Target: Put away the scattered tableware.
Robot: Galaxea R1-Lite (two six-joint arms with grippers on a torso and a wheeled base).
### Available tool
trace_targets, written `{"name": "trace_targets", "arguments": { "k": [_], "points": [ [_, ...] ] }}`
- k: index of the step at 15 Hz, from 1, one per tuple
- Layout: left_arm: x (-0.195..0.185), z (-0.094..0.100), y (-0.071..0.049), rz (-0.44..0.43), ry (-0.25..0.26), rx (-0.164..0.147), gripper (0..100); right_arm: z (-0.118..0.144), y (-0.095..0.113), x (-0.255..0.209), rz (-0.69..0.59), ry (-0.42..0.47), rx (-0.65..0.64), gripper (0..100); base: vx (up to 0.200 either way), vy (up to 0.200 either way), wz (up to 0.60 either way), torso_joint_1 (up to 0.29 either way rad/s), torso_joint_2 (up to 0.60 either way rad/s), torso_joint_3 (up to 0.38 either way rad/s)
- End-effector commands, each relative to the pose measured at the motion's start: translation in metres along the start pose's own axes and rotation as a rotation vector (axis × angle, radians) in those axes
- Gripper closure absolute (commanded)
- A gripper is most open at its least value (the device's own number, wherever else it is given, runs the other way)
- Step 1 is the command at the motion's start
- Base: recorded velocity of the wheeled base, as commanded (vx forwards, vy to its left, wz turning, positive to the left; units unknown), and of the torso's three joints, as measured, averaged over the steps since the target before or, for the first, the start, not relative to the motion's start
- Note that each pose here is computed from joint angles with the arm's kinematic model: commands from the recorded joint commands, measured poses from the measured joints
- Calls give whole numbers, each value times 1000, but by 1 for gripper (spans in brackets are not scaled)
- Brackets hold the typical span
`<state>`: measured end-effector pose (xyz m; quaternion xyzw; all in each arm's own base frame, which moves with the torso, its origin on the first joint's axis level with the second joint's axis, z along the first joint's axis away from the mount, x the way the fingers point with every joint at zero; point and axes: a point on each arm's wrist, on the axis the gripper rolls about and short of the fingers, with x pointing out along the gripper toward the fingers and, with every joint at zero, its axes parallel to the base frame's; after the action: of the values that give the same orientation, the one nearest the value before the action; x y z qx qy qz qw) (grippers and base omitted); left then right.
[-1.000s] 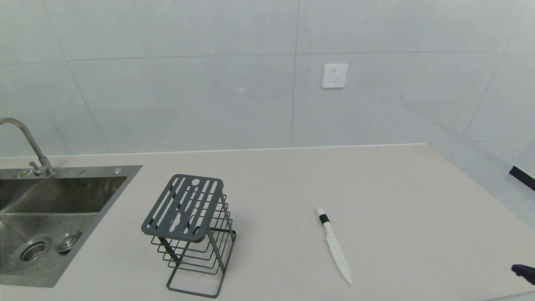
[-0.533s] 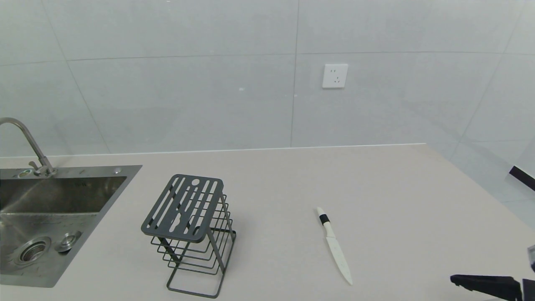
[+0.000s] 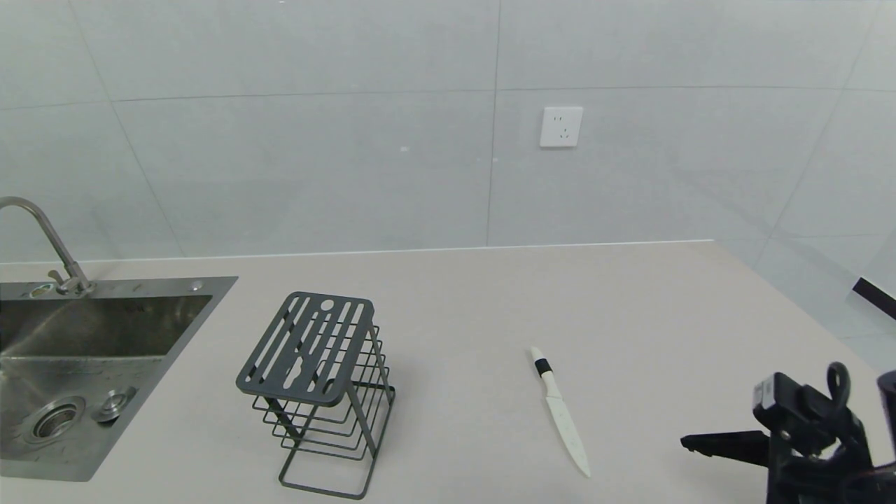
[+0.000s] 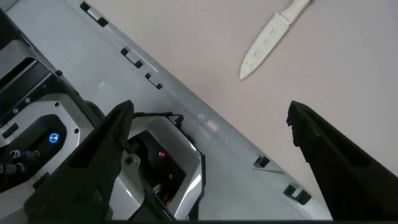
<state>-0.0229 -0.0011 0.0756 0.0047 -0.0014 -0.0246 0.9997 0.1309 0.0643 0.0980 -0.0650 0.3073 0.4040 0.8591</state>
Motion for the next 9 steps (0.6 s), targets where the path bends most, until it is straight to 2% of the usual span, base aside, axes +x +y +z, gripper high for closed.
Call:
{"name": "trace_targets", "arguments": {
  "k": [1, 5, 8, 9],
  "points": [
    [0, 0, 0, 2, 1, 0, 0, 16, -10, 24, 19, 32, 2, 0, 0, 0, 0, 0, 0, 0],
    [0, 0, 0, 0, -1, 0, 0, 33, -15, 56, 56, 60, -19, 0, 0, 0, 0, 0, 0, 0],
    [0, 0, 0, 0, 1, -2, 0, 33, -17, 69, 6, 106, -13, 0, 0, 0, 0, 0, 0, 0],
    [0, 0, 0, 0, 1, -2, 0, 37, -17, 74, -4, 95, -3, 0, 0, 0, 0, 0, 0, 0]
  ]
}}
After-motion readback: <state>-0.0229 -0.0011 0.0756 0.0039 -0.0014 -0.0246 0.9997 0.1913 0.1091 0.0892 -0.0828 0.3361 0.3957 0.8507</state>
